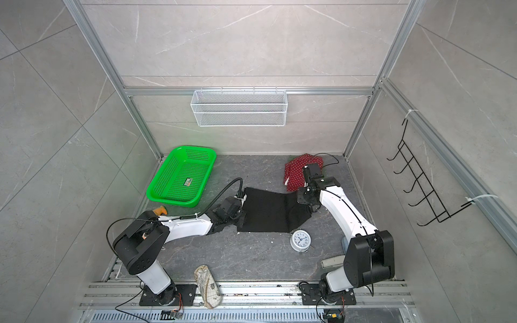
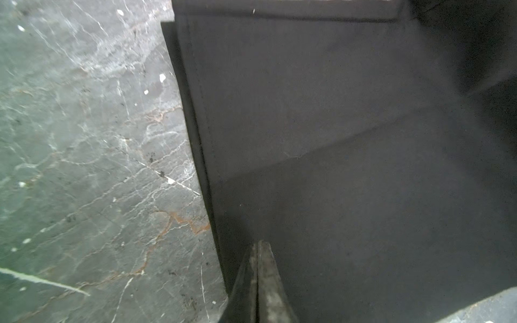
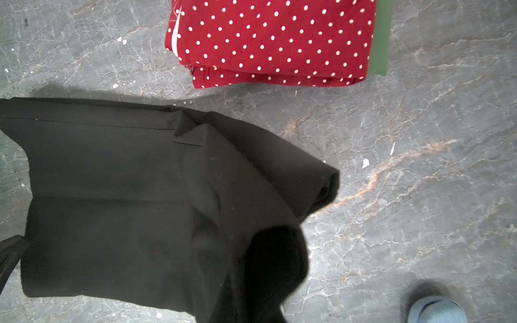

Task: Fold and stack skirts
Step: Fold the skirt at the center of the table.

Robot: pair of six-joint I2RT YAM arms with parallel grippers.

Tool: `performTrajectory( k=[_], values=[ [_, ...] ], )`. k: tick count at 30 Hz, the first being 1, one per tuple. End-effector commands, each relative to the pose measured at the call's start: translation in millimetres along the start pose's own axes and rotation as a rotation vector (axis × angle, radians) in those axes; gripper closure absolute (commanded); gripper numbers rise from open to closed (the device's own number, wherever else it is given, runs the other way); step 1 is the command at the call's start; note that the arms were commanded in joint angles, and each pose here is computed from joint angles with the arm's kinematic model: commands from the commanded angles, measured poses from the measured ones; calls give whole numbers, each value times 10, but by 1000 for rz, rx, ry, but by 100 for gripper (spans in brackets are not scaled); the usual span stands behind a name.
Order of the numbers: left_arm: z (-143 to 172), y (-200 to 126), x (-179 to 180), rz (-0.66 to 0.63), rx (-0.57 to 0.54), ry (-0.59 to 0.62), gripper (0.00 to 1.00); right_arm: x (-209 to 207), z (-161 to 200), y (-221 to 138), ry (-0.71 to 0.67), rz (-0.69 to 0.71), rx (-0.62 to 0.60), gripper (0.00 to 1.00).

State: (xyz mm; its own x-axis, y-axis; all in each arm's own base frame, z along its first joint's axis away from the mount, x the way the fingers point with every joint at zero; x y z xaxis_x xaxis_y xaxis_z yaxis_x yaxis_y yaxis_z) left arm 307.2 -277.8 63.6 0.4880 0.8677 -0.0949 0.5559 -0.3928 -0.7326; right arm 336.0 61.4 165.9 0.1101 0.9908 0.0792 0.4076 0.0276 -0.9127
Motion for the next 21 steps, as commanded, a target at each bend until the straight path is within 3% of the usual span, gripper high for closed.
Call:
performTrajectory(
  k=[1,8,21],
  values=[
    [-110,97,-95,63,-52,-12,100,96,-48,-87,-35,-22,-14,100],
    [82,240,-56,45,-13,-13,100,368,-50,-189,-26,-118,-36,100],
    [183,324,-78,63,7,-12,100,1350,-66,-311,8,-420,-47,100]
  ],
)
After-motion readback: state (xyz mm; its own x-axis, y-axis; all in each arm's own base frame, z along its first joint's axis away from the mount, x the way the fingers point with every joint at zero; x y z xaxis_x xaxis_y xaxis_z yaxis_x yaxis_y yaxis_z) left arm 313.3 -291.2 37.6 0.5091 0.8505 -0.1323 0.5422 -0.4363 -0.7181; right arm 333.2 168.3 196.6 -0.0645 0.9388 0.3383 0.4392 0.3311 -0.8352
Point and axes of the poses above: each gripper's point midway between its finger pads, its own y axis out along the fingers, its own x axis along the line the jaws close on, z = x × y, the point moved 2 cm from there along -y, back along the fingers, and after that the axes turned 2 degrees about y, right-handed, at the moved point
